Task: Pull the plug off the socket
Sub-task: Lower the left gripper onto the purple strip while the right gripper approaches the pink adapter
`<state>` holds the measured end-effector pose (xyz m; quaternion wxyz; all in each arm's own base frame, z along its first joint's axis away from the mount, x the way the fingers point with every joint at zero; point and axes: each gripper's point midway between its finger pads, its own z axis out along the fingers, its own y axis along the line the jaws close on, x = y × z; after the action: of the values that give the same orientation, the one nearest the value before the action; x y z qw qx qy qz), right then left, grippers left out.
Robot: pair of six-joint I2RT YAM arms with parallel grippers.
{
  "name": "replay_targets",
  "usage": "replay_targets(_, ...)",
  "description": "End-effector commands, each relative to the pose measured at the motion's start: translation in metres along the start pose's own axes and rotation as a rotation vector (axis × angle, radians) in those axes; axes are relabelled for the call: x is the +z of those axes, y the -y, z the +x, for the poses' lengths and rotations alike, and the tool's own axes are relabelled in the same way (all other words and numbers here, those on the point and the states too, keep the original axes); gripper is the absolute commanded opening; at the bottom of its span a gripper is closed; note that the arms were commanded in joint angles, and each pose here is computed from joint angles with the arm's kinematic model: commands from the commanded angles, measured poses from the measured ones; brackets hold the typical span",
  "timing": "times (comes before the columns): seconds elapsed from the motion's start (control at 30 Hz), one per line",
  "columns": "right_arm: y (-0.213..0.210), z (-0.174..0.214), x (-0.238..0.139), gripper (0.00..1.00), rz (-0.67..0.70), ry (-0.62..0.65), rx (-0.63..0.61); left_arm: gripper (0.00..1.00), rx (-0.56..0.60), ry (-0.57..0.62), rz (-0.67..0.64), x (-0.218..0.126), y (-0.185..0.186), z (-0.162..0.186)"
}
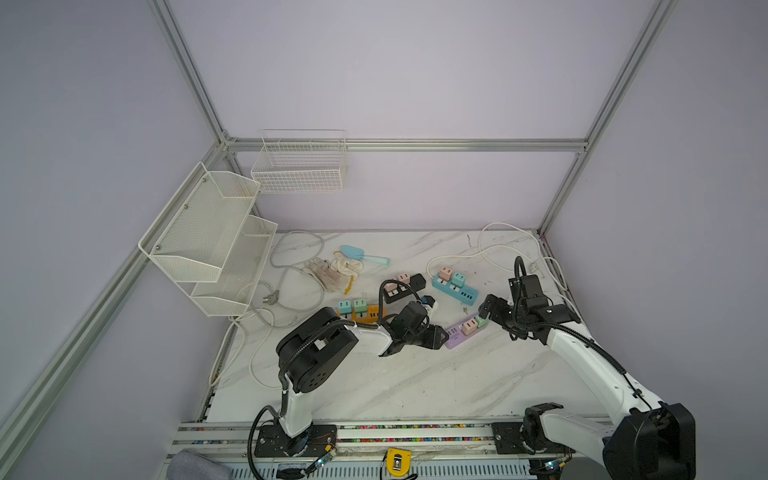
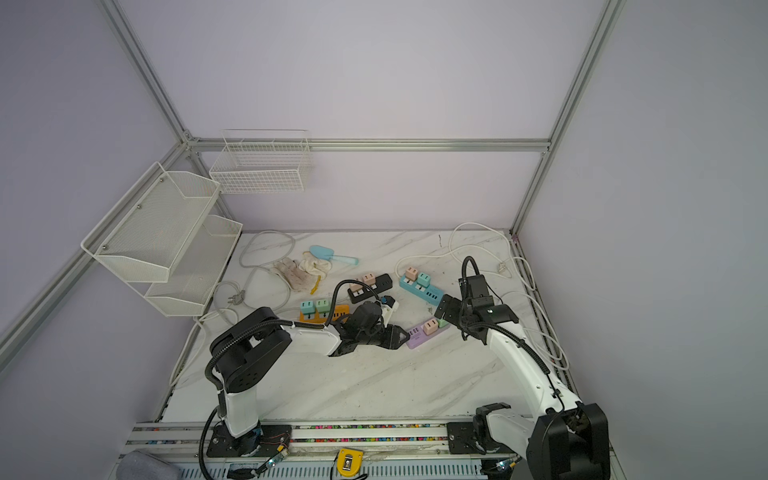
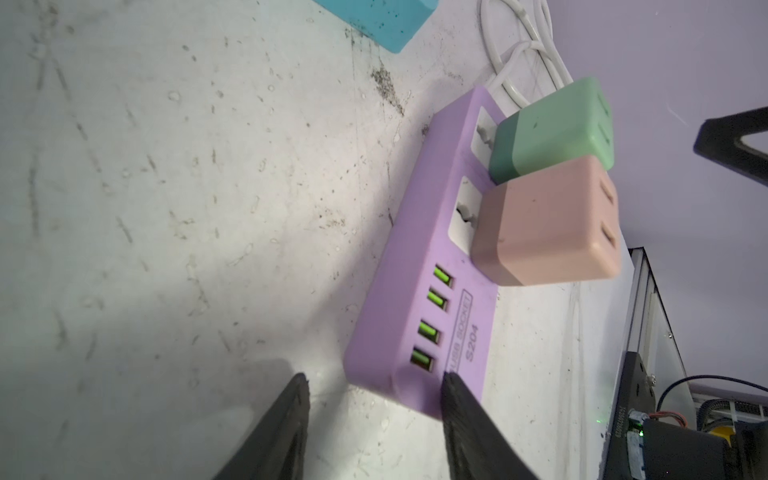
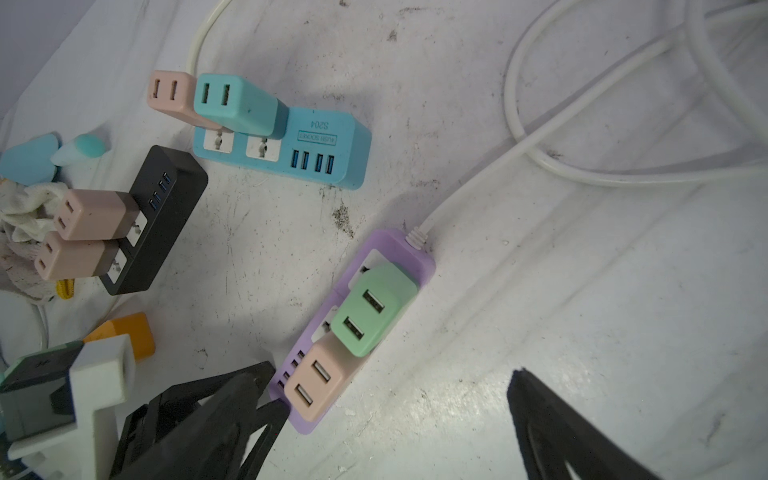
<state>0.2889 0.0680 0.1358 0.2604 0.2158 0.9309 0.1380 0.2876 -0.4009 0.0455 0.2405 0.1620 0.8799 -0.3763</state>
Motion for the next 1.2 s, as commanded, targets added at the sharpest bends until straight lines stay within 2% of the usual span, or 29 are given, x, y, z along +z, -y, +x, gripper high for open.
replay_targets(0.0, 0.002, 0.005, -0.004, 0.97, -0.004, -0.002, 0.008, 0.5, 0.027, 0.096, 0.119, -0.001, 0.04, -0.042)
replay_targets(0.17, -0.004, 0.002, -0.005, 0.98, -0.038, 0.015, -0.024, 0.48, 0.007, 0.078, 0.138, 0.005, 0.041, -0.037)
replay_targets(0.27, -0.002, -0.016, -0.019, 0.97, -0.011, 0.104, -0.056, 0.48, -0.005, 0.064, 0.137, 0.009, 0.042, -0.03)
replay_targets(0.33, -0.008, -0.021, -0.027, 0.97, -0.043, 0.134, -0.027, 0.47, -0.005, 0.05, 0.143, 0.012, 0.046, -0.024)
replay_targets(0.4, -0.012, -0.019, -0.029, 0.98, -0.06, 0.117, -0.01, 0.47, -0.007, 0.038, 0.152, 0.015, 0.05, -0.019)
replay_targets(0.57, -0.002, -0.006, -0.009, 0.97, 0.015, 0.014, -0.044, 0.44, -0.004, 0.025, 0.183, 0.022, 0.066, -0.007)
replay_targets(0.73, 0.003, -0.01, -0.013, 0.97, 0.061, 0.018, -0.043, 0.42, -0.026, 0.016, 0.194, 0.03, 0.078, 0.005)
replay_targets(1.0, 0.019, 0.01, -0.012, 0.96, 0.153, -0.09, -0.031, 0.4, -0.058, 0.012, 0.191, 0.036, 0.085, 0.021)
replay_targets(1.17, 0.019, 0.027, -0.014, 0.91, 0.16, -0.129, -0.025, 0.38, -0.087, -0.001, 0.168, 0.039, 0.077, 0.029)
